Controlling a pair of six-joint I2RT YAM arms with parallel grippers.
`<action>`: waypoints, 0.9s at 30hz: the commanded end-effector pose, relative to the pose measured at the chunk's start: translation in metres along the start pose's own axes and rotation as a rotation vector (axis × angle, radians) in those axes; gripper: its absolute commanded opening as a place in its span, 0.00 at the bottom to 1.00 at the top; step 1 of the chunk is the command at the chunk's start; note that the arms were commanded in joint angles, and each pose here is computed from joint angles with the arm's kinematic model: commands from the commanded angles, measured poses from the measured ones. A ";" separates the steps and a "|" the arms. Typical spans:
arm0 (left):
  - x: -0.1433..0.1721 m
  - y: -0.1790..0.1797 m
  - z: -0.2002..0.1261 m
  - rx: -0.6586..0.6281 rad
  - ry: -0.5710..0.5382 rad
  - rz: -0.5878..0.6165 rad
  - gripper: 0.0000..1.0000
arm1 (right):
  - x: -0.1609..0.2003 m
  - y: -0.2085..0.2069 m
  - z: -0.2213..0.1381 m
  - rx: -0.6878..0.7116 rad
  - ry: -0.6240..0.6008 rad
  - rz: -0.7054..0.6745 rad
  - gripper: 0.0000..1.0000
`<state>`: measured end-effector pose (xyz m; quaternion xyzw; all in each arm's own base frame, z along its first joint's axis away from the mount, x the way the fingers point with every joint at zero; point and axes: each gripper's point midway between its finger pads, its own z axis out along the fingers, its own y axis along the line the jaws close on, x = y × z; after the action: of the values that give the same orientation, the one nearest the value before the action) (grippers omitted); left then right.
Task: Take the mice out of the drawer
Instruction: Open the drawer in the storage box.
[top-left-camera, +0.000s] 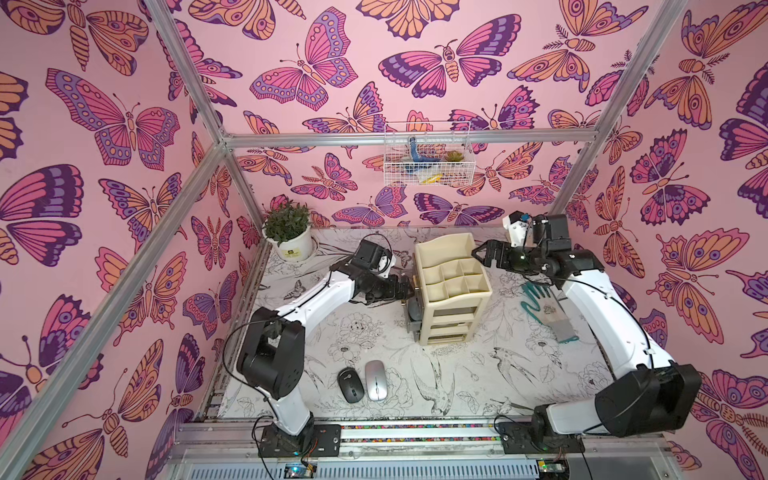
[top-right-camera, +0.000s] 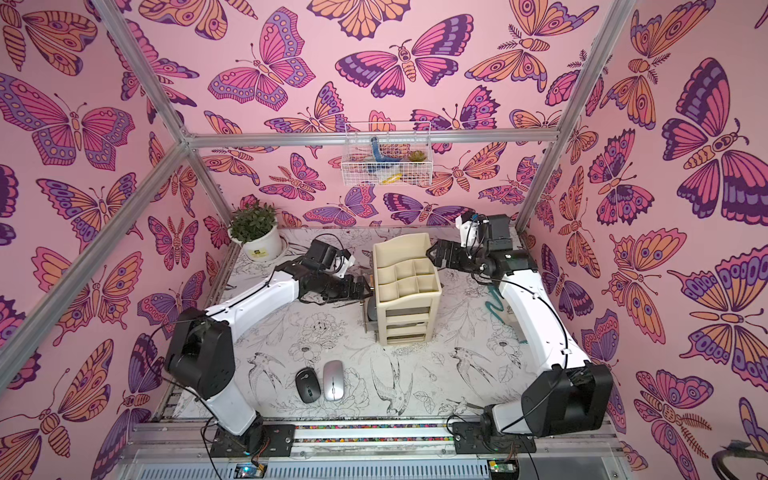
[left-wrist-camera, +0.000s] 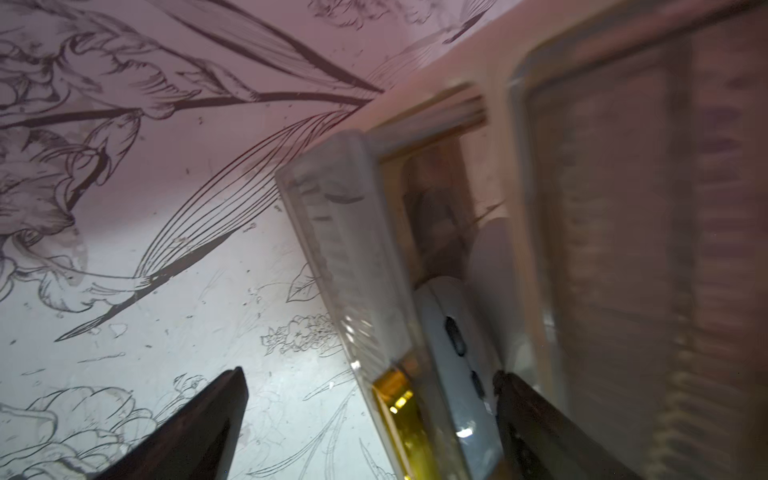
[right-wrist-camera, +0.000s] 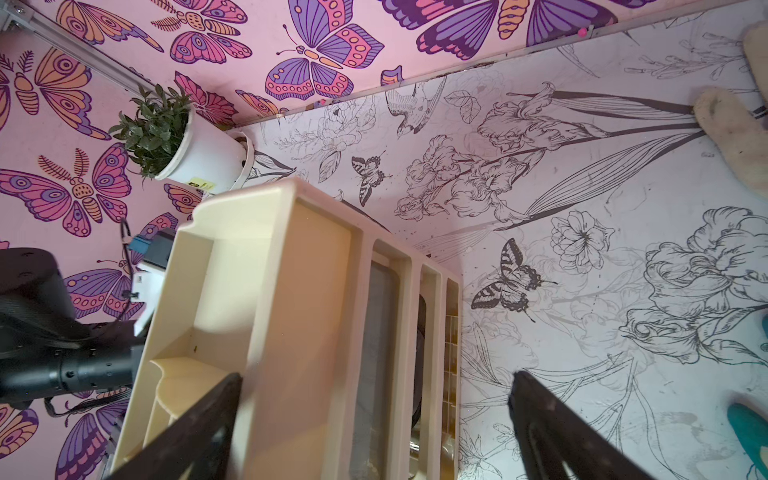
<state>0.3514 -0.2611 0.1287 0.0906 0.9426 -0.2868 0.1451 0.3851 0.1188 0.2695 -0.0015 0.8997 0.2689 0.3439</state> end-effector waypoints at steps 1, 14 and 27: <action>0.028 0.030 0.001 -0.183 0.116 -0.014 0.98 | 0.047 -0.026 0.007 0.116 0.177 0.007 1.00; 0.041 0.090 -0.068 -0.663 0.174 0.002 0.97 | 0.046 -0.078 -0.007 0.438 0.230 -0.047 1.00; 0.036 0.076 -0.092 -0.653 0.127 0.019 0.97 | -0.009 -0.048 -0.026 0.409 0.124 -0.138 0.99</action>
<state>0.3350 -0.1693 0.1383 0.0601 0.9892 0.0041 0.1338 0.3922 0.0879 0.2778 -0.0095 0.9349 0.1255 0.3320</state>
